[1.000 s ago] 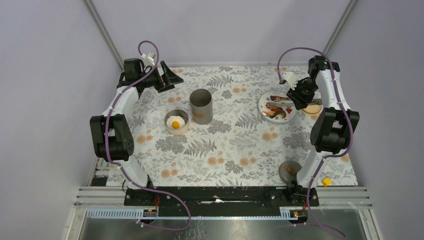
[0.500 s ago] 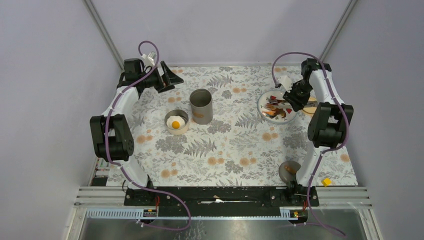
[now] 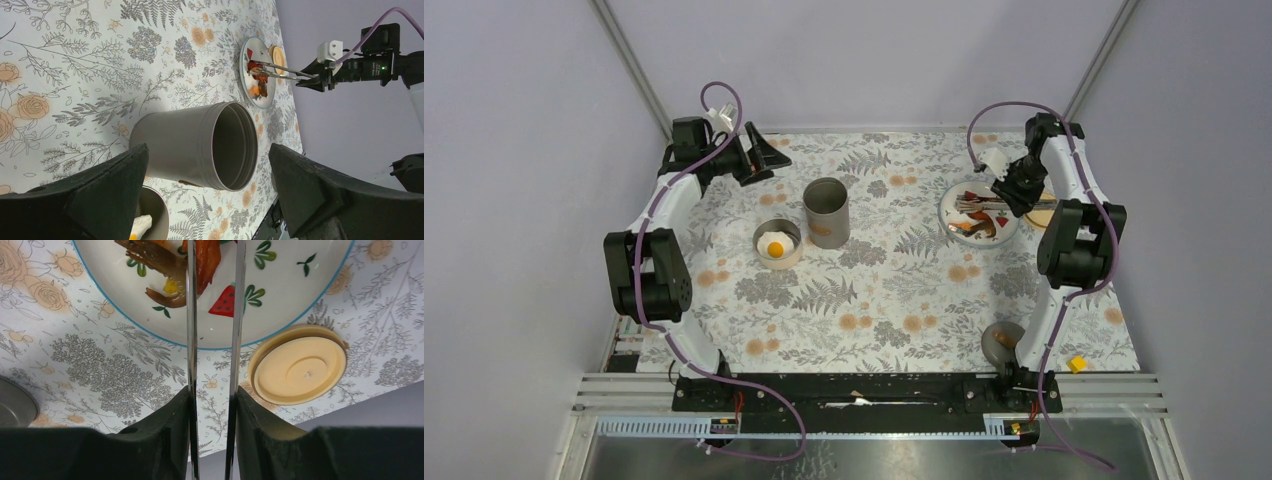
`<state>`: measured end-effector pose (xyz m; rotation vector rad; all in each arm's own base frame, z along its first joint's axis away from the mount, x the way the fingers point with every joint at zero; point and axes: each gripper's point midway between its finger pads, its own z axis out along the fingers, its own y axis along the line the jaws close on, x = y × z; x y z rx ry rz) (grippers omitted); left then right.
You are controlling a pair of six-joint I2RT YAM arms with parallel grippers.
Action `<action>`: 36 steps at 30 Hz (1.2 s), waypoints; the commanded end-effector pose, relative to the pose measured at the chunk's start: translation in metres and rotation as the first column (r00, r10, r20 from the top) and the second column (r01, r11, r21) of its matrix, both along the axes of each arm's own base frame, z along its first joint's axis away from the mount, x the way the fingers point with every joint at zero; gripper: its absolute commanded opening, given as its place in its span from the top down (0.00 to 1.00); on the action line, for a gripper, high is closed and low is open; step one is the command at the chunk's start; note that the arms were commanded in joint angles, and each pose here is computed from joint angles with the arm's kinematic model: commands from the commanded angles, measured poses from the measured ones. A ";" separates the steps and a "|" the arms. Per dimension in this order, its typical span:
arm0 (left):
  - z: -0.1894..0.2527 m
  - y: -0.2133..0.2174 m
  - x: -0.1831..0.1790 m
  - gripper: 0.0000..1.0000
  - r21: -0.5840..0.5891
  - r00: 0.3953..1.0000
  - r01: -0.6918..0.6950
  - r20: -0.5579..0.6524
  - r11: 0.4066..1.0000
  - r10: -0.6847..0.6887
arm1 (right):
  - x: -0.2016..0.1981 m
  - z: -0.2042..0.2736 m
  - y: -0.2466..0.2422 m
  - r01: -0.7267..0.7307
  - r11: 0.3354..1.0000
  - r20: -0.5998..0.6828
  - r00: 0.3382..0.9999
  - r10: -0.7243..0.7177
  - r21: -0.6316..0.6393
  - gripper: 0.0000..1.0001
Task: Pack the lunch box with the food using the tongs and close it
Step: Pick up the fake food from the plate, then place the fake food in the packing box.
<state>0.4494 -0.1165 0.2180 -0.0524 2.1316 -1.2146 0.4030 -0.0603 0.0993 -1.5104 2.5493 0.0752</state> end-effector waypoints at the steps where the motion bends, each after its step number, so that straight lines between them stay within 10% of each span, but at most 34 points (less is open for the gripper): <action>1: 0.012 0.001 -0.001 0.01 0.003 0.999 -0.002 0.053 1.000 0.002 | 0.016 0.022 0.003 0.004 1.000 0.070 0.998 -0.004 0.007 0.66; 17: 0.016 0.004 -0.005 0.01 0.013 0.997 -0.007 0.071 1.000 0.006 | 0.000 0.093 0.041 0.008 0.985 0.142 0.989 -0.033 0.171 0.75; 36: -0.008 0.078 -0.038 0.01 0.299 0.992 -0.118 0.071 0.947 0.101 | -0.020 0.207 0.256 -0.211 0.895 0.304 0.949 0.089 0.394 0.77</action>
